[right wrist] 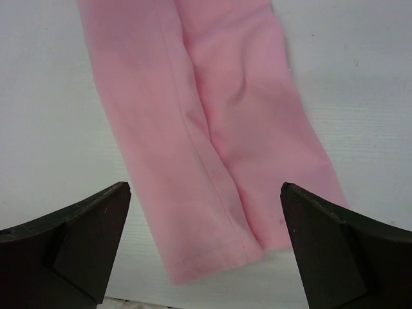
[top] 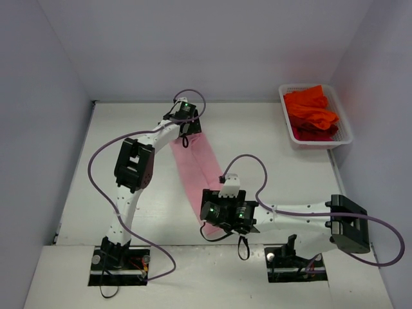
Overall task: Fold and stack the t-shirts
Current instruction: Fold the tshirt
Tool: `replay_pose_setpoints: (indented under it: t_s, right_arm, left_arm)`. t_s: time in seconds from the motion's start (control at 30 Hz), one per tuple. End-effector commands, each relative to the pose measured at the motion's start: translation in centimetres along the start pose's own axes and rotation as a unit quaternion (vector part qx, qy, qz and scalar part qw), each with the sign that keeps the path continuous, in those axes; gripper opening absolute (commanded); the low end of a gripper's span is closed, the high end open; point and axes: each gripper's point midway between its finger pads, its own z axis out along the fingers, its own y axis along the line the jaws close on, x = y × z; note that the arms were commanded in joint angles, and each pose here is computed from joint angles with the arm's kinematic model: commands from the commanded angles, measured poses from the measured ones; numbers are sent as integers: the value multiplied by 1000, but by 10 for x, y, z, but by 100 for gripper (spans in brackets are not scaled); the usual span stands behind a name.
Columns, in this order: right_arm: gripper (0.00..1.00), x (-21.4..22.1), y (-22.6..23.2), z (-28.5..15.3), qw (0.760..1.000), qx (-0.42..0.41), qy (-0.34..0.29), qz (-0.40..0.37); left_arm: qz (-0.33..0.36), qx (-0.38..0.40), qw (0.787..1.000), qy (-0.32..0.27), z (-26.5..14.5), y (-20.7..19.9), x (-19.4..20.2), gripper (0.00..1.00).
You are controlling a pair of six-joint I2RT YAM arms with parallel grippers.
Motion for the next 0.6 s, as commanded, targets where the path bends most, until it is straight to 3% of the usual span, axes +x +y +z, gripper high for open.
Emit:
replay_pose_setpoints:
  t_s: [0.0, 0.57]
  right_arm:
    - [100, -7, -10, 3, 999, 21, -21, 18]
    - [100, 52, -14, 16, 999, 40, 24, 6]
  left_arm:
    - [-23, 5, 999, -36, -9, -4, -27, 81]
    - [-26, 7, 999, -31, 11, -5, -16, 81]
